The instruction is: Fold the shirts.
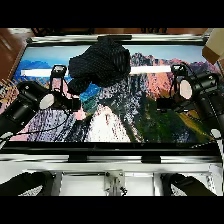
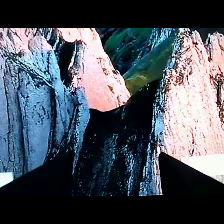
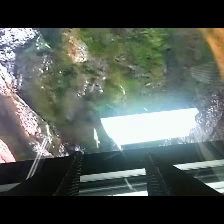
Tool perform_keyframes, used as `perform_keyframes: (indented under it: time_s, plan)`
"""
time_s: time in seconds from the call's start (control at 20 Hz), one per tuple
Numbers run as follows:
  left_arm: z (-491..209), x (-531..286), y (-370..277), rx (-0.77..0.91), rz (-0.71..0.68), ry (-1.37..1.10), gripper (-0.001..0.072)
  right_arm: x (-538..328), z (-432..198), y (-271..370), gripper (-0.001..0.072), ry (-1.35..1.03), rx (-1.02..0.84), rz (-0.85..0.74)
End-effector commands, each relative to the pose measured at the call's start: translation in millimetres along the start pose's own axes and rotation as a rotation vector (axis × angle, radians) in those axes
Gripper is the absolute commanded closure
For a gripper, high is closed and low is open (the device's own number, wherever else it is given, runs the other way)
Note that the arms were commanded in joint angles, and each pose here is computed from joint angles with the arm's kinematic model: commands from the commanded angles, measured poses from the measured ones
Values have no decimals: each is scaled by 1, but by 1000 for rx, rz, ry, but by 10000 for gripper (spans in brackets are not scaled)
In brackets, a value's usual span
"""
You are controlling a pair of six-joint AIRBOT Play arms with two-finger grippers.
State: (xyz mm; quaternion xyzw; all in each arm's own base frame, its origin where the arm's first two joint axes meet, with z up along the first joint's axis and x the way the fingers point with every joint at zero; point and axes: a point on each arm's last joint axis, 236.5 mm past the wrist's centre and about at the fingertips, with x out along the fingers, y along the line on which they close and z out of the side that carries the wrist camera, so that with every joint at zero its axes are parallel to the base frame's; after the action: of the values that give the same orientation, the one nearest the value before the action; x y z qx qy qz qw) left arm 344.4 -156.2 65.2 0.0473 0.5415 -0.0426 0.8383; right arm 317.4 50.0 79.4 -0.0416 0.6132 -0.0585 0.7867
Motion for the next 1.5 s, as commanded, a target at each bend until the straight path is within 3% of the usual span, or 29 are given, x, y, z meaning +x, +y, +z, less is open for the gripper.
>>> perform_keyframes:
  time_s: [0.0, 0.85, 1.35, 1.45]
  plan:
    - [0, 0, 0, 0, 0, 0, 101, 0, 0, 0, 198, 1, -1, 0]
    - [1, 0, -1, -1, -2, -4, 100, 0, 6, 3, 199, -27, 4, 10]
    - [38, -7, -37, -48, -160, -155, 99, -1, 20, -1, 199, -83, -1, -4]
    - [60, -11, -42, 7, -184, -250, 100, -1, 27, 2, 198, -113, -2, 8]
